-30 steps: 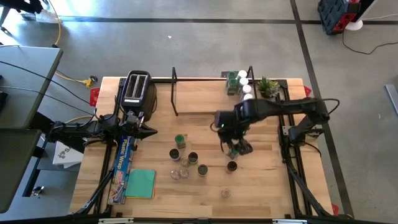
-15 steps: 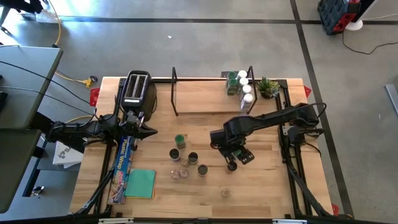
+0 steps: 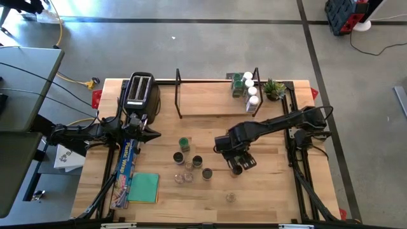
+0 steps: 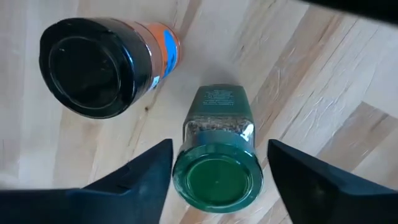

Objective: Shelf spices
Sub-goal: Put the green seasoning bottle on the shelf and align it with the other green seasoning bottles

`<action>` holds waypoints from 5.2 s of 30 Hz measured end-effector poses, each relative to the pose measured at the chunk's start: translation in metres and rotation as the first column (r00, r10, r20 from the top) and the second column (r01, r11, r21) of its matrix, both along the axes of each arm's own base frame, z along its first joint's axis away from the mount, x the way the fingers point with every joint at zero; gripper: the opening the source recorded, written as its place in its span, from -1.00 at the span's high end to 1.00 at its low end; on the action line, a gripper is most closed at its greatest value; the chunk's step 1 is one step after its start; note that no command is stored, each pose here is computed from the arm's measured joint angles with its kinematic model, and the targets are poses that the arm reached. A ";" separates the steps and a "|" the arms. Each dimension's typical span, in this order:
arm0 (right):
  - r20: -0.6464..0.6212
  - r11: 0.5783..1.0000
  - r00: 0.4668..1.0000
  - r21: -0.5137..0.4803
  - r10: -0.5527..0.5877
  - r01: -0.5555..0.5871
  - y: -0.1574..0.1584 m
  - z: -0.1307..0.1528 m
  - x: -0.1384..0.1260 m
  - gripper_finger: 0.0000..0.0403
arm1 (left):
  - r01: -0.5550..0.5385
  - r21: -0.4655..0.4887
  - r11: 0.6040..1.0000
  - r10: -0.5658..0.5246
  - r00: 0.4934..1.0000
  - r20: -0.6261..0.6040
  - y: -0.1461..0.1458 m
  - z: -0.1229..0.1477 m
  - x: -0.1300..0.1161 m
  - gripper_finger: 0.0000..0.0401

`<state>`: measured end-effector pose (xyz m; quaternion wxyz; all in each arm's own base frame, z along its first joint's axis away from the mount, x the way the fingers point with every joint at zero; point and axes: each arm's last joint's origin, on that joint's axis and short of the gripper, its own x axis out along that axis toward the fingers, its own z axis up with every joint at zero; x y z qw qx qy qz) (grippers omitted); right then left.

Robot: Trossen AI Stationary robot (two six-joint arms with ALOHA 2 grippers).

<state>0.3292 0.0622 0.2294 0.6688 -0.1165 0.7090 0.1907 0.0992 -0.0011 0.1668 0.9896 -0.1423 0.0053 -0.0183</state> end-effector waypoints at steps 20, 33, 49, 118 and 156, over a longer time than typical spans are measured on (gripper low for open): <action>0.071 0.977 0.974 0.000 -0.214 0.215 -0.036 0.046 0.009 0.53 | 0.000 0.000 1.000 0.000 1.000 0.000 0.000 0.000 0.000 1.00; 0.093 0.993 0.996 0.122 -0.012 0.000 -0.046 0.050 0.010 0.09 | 0.000 0.000 1.000 0.000 1.000 0.000 0.000 0.000 0.000 1.00; 0.065 0.973 0.972 -0.053 0.226 -0.223 -0.030 0.018 0.006 -0.38 | 0.000 0.000 1.000 0.000 1.000 0.000 0.000 0.000 0.000 1.00; 0.142 0.570 0.577 -0.091 -0.804 0.817 -0.240 0.065 -0.037 0.05 | 0.000 0.000 1.000 0.000 1.000 0.000 0.000 0.000 0.000 1.00; 0.306 0.438 0.448 -0.104 -0.840 0.893 -0.253 0.061 -0.029 -0.17 | 0.000 0.000 1.000 0.000 1.000 -0.001 0.000 0.000 0.000 1.00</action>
